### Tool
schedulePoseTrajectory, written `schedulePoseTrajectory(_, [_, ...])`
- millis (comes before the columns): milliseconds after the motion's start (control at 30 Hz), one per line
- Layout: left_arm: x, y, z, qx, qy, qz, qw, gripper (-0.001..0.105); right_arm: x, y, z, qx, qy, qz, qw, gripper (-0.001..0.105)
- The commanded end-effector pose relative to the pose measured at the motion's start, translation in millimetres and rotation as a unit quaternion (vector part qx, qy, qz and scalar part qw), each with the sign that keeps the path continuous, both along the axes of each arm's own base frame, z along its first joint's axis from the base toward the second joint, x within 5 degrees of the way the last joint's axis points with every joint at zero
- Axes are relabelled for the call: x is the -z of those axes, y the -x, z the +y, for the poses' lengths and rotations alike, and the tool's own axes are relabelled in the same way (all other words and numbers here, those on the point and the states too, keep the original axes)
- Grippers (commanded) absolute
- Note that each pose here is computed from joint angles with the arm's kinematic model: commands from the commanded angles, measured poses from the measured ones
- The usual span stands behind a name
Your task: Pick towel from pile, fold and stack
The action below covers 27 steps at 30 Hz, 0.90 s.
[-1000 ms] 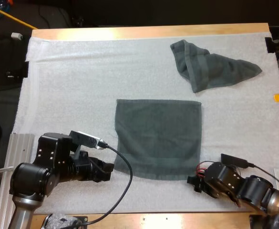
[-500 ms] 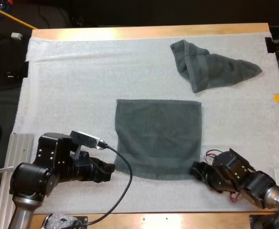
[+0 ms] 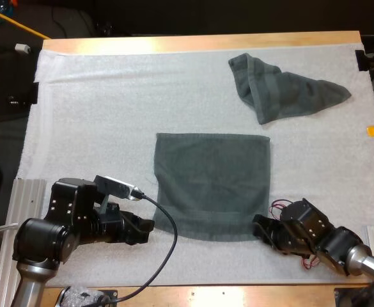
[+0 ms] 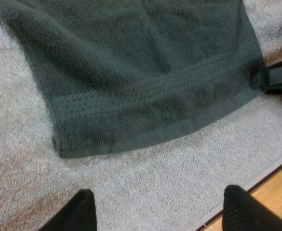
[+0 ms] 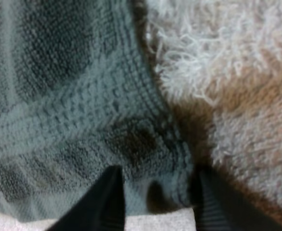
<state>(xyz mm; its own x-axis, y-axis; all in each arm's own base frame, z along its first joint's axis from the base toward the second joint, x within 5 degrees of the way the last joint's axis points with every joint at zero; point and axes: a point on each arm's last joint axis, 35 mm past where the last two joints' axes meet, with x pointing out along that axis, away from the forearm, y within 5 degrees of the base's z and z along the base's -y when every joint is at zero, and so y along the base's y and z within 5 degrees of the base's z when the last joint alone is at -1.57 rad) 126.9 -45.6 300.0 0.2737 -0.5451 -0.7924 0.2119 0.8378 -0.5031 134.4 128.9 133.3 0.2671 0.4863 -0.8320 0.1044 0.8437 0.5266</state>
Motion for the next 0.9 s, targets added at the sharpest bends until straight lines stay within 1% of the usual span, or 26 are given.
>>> schedulePoseTrajectory(0, [0, 2, 0, 0.004, 0.004, 0.001, 1.0, 0.054, 1, -1, -1, 0.005, 0.004, -0.001, 1.0, 0.026])
schedulePoseTrajectory(100, [4, 1, -1, 0.004, 0.002, 0.008, 1.0, 0.054, 1, -1, -1, 0.009, 0.008, -0.005, 1.0, 0.017])
schedulePoseTrajectory(233, [14, -1, -1, 0.004, -0.001, 0.023, 0.9997, 0.054, 1, -1, -2, 0.007, 0.011, -0.008, 1.0, 0.001])
schedulePoseTrajectory(333, [22, -5, -2, 0.004, 0.0, 0.019, 0.9998, 0.054, 1, -1, -1, -0.002, 0.014, -0.012, 1.0, 0.0])
schedulePoseTrajectory(567, [31, -29, -8, 0.005, 0.011, -0.017, 0.9998, 0.054, 2, 7, 6, -0.025, 0.027, -0.021, 0.999, 0.0])
schedulePoseTrajectory(633, [35, -35, -9, 0.005, 0.011, -0.017, 0.9998, 0.054, 2, 9, 8, -0.03, 0.031, -0.025, 0.999, 0.0])
schedulePoseTrajectory(733, [45, -46, -12, 0.005, 0.007, 0.002, 1.0, 0.054, 2, 11, 10, -0.037, 0.031, -0.025, 0.998, 0.0])
schedulePoseTrajectory(867, [65, -60, -15, 0.006, -0.004, 0.048, 0.9988, 0.054, 2, 11, 10, -0.037, 0.031, -0.025, 0.999, 0.0])
